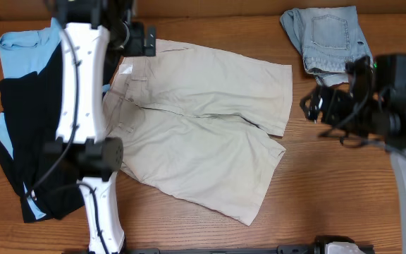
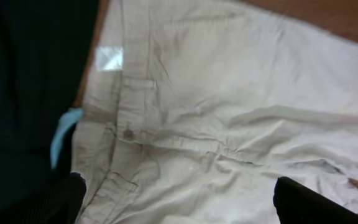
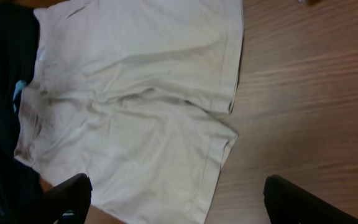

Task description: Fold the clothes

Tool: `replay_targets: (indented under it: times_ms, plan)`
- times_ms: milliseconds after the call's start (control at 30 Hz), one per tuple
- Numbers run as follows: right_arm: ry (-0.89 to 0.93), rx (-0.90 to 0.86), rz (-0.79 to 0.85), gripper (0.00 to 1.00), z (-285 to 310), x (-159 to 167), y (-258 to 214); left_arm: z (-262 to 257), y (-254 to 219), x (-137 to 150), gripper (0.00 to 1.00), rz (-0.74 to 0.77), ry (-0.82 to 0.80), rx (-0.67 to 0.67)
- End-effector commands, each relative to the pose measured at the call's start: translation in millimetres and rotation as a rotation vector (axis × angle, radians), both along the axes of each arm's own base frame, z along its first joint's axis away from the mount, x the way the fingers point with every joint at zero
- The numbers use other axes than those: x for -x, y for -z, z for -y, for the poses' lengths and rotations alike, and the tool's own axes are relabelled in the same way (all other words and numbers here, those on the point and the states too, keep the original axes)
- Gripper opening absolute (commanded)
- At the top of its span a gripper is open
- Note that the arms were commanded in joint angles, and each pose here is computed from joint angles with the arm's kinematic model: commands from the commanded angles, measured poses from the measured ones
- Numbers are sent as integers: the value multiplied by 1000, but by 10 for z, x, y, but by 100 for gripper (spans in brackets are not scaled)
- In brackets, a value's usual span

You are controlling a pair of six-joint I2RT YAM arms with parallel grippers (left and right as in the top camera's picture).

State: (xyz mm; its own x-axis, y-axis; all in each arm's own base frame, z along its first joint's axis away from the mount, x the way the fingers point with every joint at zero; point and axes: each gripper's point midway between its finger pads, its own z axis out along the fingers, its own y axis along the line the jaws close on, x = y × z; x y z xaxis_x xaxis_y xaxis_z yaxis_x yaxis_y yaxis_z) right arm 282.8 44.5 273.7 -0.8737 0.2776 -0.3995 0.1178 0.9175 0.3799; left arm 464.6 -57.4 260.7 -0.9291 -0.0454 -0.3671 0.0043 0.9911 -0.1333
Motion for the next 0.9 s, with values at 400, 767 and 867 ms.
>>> replay_targets:
  times_ms: [400, 767, 867]
  plan:
    - [100, 89, 25, 100, -57, 571, 9, -929, 159, 1825, 100, -115, -824, -238]
    - [-4, 58, -14, 100, -226, 450, 123, -960, 1534, 1934, 100, -49, -997, -153]
    - [-7, 58, -42, 98, -240, 418, 182, -986, 1830, 1959, 99, -44, -1074, -126]
